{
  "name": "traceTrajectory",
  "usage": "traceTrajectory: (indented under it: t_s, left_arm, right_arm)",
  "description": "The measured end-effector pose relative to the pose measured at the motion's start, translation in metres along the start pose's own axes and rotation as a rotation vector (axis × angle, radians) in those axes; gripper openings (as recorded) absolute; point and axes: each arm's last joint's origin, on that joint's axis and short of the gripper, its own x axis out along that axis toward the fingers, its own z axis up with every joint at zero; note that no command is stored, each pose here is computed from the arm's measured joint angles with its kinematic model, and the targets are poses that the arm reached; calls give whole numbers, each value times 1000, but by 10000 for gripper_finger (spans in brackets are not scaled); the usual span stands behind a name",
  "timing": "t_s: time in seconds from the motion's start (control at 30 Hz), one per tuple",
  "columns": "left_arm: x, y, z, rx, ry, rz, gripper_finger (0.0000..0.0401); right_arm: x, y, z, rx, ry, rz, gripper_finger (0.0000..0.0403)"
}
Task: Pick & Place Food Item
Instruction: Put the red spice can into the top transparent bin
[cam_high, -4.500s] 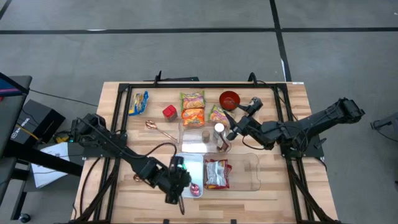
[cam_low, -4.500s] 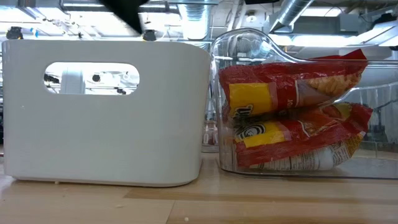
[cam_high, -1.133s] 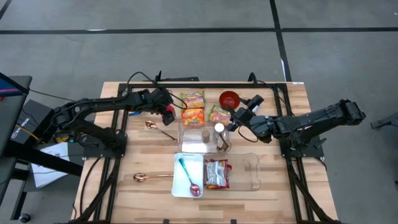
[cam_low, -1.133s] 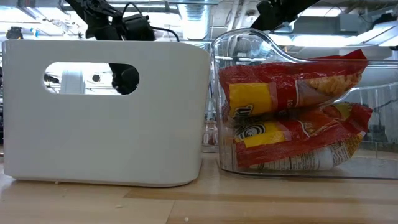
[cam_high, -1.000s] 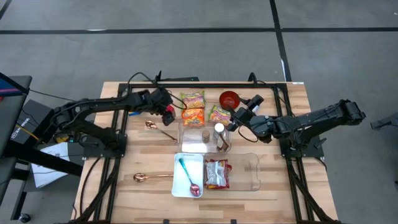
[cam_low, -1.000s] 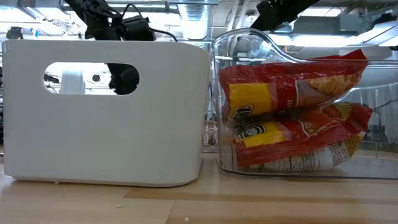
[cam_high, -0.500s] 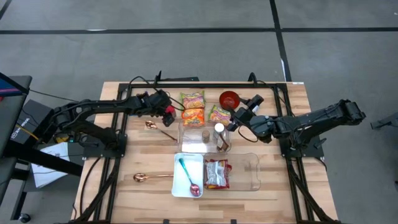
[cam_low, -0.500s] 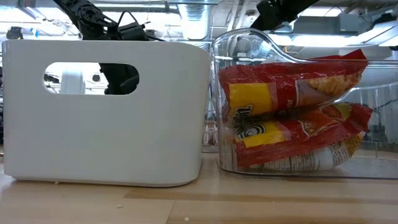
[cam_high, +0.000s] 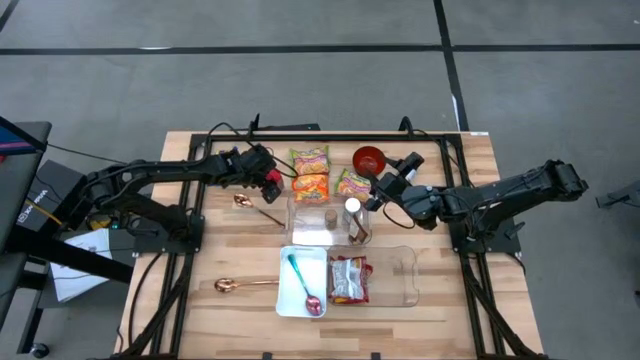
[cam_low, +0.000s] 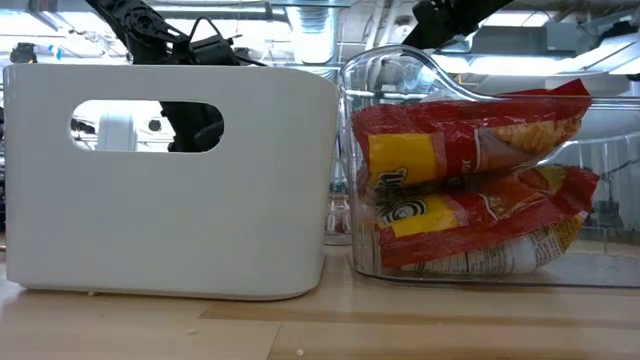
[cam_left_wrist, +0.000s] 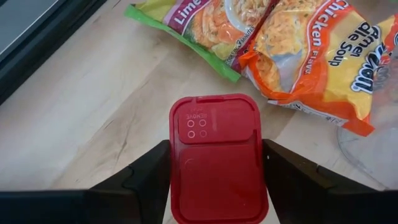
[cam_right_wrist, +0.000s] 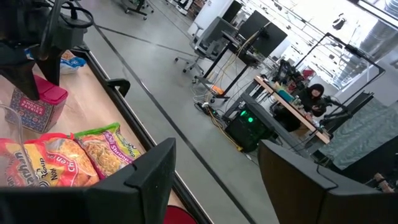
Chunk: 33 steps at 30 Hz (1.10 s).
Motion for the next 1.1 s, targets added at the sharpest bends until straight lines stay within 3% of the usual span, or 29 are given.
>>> traceTrajectory:
  t_s: [0.5, 0.97, 1.1]
  left_arm:
    - [-3, 0, 5, 56, -18, 23, 211]
    - [-49, 0, 70, 166, -185, 56, 210]
    - [-64, -7, 86, 200, -250, -21, 210]
  right_arm:
    - [0, 0, 0, -2, 0, 2, 221]
    - [0, 1, -1, -16, 7, 3, 221]
    - [0, 1, -2, -19, 8, 3, 221]
